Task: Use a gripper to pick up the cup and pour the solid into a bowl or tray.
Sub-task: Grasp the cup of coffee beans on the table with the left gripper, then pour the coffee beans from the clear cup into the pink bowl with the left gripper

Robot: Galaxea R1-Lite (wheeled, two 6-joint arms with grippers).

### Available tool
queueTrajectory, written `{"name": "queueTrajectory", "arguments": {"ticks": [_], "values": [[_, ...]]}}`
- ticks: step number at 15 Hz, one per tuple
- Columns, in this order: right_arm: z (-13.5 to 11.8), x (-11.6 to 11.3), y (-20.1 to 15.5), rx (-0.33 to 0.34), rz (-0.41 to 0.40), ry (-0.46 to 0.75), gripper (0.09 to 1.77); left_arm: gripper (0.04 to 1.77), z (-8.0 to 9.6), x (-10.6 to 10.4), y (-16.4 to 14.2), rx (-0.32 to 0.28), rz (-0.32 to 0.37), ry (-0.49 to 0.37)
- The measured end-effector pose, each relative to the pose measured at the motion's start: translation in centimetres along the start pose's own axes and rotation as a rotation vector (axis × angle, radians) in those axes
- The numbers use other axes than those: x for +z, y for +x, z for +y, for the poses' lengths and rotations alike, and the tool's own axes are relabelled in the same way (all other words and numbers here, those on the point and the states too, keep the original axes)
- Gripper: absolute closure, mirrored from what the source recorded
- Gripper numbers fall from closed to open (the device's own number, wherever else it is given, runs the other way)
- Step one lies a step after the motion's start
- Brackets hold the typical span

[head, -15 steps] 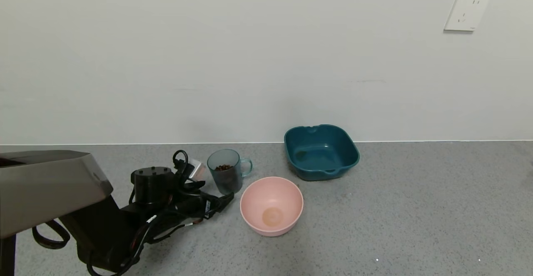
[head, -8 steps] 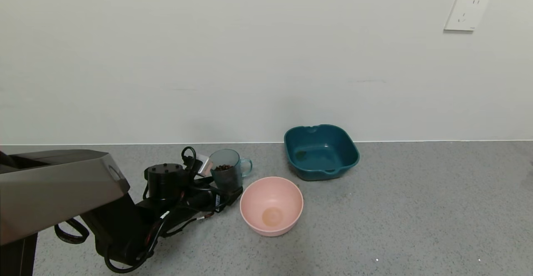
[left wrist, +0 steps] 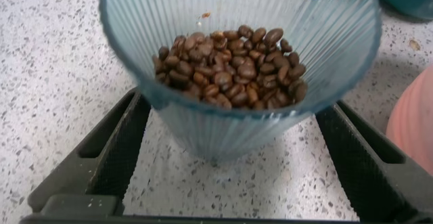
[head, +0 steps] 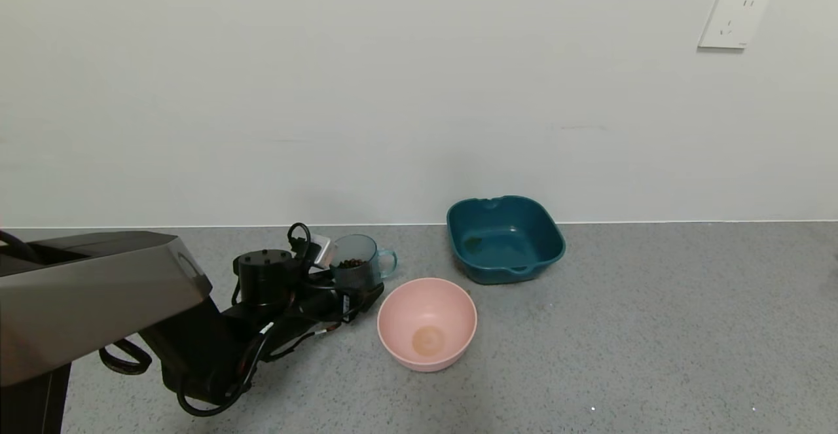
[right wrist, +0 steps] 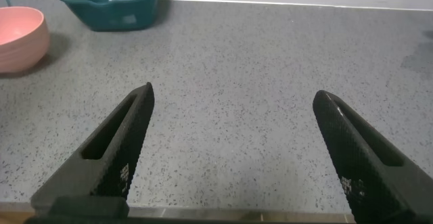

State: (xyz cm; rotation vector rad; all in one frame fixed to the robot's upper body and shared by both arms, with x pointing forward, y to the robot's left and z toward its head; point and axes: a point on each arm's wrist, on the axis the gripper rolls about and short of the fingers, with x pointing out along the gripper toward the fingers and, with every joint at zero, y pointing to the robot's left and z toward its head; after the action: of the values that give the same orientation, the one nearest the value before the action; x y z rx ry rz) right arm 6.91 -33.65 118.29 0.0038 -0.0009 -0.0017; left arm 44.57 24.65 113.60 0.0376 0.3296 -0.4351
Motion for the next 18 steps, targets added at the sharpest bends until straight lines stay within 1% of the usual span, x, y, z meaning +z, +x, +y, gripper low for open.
{"name": "queueTrajectory", "arguments": {"ticks": [9,10,11,12,14,18], "values": [[0.00,0.00,0.00,0.000,0.000,0.000,0.15,0.09,0.20,0.04,0.67,0.003,-0.010,-0.011],[0.00,0.00,0.00,0.000,0.000,0.000,0.15,0.20,0.20,0.07,0.68,0.002,-0.013,-0.012],[0.00,0.00,0.00,0.000,0.000,0.000,0.15,0.38,0.22,0.10,0.67,0.004,-0.015,-0.012],[0.00,0.00,0.00,0.000,0.000,0.000,0.15,0.47,0.21,0.09,0.65,0.003,-0.014,-0.012],[0.00,0.00,0.00,0.000,0.000,0.000,0.15,0.52,0.19,0.08,0.63,0.004,-0.009,-0.013],[0.00,0.00,0.00,0.000,0.000,0.000,0.15,0.53,0.24,0.18,0.49,0.005,-0.010,-0.014]]}}
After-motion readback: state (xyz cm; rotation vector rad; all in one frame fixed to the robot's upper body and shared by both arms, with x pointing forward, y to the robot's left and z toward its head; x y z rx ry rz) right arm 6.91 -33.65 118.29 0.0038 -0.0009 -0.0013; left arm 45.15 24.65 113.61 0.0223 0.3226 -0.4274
